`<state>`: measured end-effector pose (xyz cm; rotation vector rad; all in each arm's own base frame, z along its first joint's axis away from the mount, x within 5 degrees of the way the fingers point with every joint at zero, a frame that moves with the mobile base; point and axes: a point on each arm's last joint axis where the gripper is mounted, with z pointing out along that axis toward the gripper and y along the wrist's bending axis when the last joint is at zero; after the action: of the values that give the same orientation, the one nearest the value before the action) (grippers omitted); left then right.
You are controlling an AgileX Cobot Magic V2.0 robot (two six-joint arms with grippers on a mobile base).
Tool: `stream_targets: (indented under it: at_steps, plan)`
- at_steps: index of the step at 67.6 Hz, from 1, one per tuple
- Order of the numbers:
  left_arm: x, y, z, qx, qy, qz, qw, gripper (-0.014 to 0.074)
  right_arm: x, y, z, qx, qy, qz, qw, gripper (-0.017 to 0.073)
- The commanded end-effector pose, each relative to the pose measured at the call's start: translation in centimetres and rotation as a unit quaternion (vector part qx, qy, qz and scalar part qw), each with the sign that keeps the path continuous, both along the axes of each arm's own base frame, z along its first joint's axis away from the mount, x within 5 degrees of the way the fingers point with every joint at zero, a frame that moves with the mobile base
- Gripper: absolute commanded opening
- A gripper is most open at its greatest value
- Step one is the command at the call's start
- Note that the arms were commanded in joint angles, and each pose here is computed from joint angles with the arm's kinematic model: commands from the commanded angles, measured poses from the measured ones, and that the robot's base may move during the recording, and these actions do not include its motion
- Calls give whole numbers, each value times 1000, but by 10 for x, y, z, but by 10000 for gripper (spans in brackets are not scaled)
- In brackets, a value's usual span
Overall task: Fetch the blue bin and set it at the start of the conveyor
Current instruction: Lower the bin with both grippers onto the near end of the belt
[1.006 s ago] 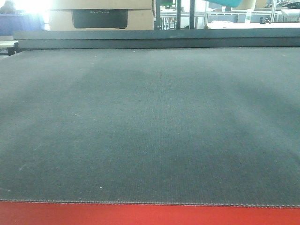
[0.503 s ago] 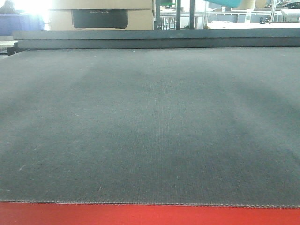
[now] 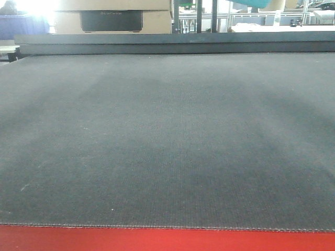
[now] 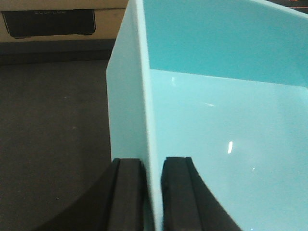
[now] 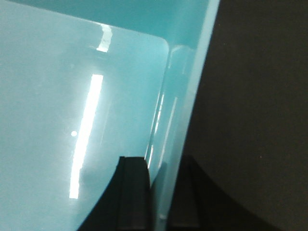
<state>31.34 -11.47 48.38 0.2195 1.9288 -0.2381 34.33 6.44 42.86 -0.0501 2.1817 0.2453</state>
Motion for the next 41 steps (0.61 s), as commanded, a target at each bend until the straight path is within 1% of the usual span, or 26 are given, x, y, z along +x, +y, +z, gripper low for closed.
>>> stream_targets:
  at_steps: [1, 6, 23, 31, 36, 41]
  plan:
    - [-9, -6, 16, -56, -34, -21, 998, -111, 2, 1, 5, -6, -29, 6, 1000, -151]
    - [-9, -6, 16, -56, -34, -21, 998, -111, 3, 1, 5, -6, -30, 6, 1000, -151]
    - [-9, -6, 14, -55, -25, -21, 998, -111, 0, 1, 1, -11, 0, 8, 1000, -151]
    - [-11, -6, 9, -47, 5, -20, 999, -111, -4, -2, 0, -19, 17, 7, 1000, -151]
    - [-10, -6, 0, -33, 43, -18, 998, -111, -8, -4, -1, -36, 31, 5, 999, -151]
    - [-6, -7, -14, -16, 88, -15, 996, -111, -11, -6, -3, -48, 48, 3, 998, -151]
